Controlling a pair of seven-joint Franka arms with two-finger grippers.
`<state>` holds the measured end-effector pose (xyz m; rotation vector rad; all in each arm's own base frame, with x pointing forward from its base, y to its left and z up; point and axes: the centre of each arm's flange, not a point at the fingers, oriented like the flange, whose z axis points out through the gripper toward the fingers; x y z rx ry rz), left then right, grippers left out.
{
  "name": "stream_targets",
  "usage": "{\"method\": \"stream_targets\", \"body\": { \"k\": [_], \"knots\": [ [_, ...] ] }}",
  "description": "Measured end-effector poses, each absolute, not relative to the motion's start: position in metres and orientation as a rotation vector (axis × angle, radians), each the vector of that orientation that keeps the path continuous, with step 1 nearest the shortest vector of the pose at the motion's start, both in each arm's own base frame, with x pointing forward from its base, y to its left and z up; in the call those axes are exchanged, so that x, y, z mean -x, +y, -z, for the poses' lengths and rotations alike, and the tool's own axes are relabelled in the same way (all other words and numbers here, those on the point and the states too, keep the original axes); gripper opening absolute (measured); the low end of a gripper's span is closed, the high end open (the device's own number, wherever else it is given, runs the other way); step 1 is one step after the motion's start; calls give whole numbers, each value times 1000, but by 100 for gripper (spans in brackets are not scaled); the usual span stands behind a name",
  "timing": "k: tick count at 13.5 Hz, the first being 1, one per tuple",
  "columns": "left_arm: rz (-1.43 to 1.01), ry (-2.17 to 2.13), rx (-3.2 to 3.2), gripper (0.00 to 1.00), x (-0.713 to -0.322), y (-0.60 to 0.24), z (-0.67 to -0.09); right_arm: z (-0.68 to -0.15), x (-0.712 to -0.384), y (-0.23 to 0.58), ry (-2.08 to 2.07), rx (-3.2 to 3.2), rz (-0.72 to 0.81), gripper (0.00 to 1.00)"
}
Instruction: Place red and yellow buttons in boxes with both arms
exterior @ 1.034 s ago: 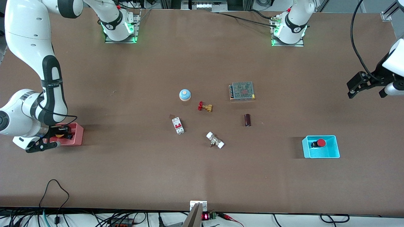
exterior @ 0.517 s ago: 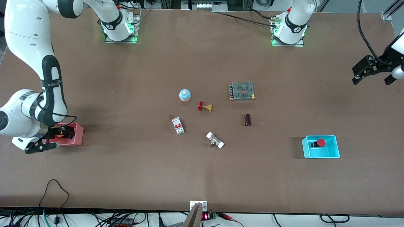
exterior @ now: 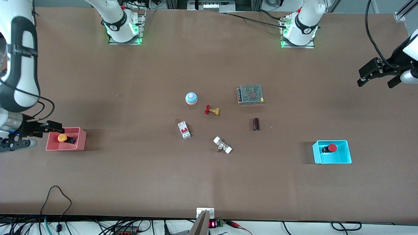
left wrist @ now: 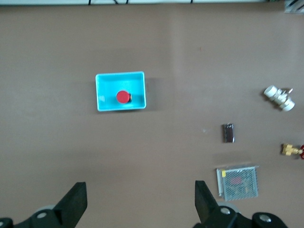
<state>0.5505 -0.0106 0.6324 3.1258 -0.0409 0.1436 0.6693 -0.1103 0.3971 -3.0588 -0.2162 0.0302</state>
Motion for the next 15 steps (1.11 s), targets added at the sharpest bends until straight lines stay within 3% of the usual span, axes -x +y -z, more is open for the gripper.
{"method": "stream_targets", "body": {
  "k": [7,12,15],
  "knots": [
    [-159,-56,-3145,100,-550,-15,-638,-465,-657,-1,74,3019,-41,100],
    [-169,-56,-3147,100,-550,-15,-641,-540,-639,-5,109,3006,-105,100],
    [-166,-55,-3147,100,-551,-14,-640,-552,-634,-25,134,3047,-102,100]
  ]
}}
